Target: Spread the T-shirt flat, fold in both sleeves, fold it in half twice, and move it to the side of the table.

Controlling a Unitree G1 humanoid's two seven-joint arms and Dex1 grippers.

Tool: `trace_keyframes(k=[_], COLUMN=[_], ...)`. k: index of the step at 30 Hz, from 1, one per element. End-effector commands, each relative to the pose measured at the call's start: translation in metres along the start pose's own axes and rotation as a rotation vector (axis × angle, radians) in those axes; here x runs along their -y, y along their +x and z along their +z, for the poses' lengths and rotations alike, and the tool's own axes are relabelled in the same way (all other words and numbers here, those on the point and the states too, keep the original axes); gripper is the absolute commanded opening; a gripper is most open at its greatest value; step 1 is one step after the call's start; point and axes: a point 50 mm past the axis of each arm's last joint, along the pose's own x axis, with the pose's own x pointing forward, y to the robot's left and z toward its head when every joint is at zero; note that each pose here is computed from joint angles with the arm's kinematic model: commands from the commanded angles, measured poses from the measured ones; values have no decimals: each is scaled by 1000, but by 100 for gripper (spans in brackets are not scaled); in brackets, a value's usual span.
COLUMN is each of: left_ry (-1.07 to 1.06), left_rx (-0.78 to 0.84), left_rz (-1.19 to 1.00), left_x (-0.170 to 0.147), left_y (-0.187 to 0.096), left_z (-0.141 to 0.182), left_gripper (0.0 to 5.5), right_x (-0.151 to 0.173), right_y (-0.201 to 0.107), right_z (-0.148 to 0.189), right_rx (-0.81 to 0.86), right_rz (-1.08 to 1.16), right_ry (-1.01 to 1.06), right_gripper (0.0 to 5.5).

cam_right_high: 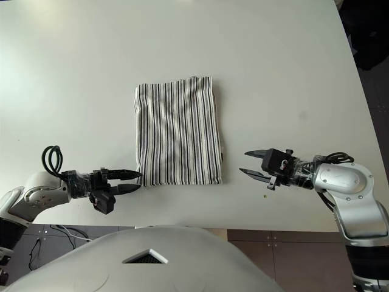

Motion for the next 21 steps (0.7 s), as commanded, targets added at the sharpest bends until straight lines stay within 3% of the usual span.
trace_keyframes(k=[1, 4, 9, 13, 21], left_ry=[23, 17, 31, 34, 23], left_rx=[-23, -20, -5, 6, 14], left_rz=[-19, -66, -122, -135, -126], left_x=[1, 8, 12, 13, 12], left_y=[8, 6, 3, 5, 7], left_z=[-4, -6, -8, -10, -12], left_gripper=[204, 175, 70, 17, 11], right_x=[4, 3, -1, -5, -9], right_y=[2, 4, 6, 9, 14], right_z=[3, 3, 3, 3, 18], right_rx=[2, 3, -2, -14, 83], right_rz=[8, 12, 19, 30, -47], right_ry=[-11, -19, -57, -176, -419], right_gripper=[213, 219, 219, 219, 219])
